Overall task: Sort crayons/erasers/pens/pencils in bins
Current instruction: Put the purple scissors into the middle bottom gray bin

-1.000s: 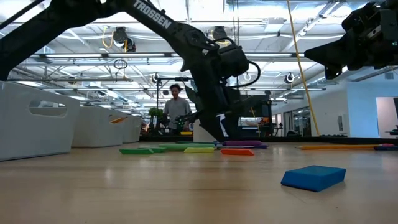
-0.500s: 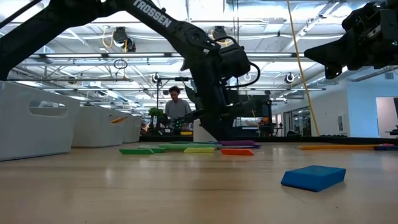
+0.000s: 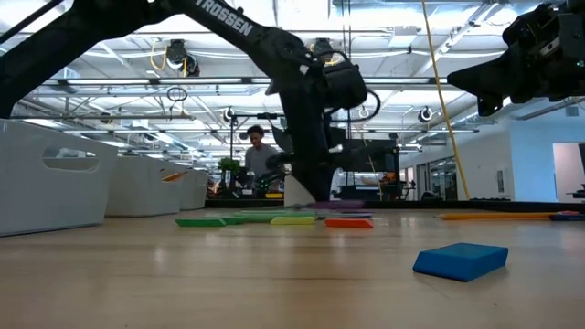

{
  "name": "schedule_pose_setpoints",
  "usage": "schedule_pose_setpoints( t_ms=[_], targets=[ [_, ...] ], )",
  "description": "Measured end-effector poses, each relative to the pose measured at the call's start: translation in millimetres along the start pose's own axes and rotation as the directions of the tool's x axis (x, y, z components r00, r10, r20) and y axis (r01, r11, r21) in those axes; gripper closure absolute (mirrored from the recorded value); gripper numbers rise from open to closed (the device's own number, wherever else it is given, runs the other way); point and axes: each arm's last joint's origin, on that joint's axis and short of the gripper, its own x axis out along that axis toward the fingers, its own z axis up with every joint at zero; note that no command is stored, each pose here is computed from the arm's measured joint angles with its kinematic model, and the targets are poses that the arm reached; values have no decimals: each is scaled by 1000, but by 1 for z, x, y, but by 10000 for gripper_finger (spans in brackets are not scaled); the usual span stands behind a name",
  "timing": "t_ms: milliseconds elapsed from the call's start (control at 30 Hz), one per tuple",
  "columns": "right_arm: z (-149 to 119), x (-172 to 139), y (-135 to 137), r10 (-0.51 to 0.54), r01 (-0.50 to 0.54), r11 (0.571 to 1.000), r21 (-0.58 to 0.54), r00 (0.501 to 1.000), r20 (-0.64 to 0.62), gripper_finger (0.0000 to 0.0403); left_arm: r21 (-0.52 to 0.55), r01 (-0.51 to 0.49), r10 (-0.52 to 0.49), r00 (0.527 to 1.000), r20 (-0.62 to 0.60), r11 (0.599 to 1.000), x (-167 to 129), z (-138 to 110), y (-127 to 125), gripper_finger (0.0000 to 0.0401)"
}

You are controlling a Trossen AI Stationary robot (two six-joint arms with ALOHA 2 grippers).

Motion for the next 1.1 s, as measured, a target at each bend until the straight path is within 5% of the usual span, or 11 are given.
schedule_pose_setpoints(
  t_ms=[267,500,800,1100],
  targets=[
    [0,0,0,0,0,1000,0,1000,-4,390,113,62,-67,997,42,992,-71,35,-16,380],
    [-1,1,0,-1,1,1000,-1,1000,-8,390,256,164,-199,972,121,953,-189,37,-25,390],
    [-1,1,0,-1,1,1000,-1,1000,-10,390,352,39,-60,997,49,935,-313,-51,9,393],
    [-1,1,0,-1,1,1000,0,1000,-8,390,315,21,-21,1000,-5,949,-338,-183,70,393]
  ],
)
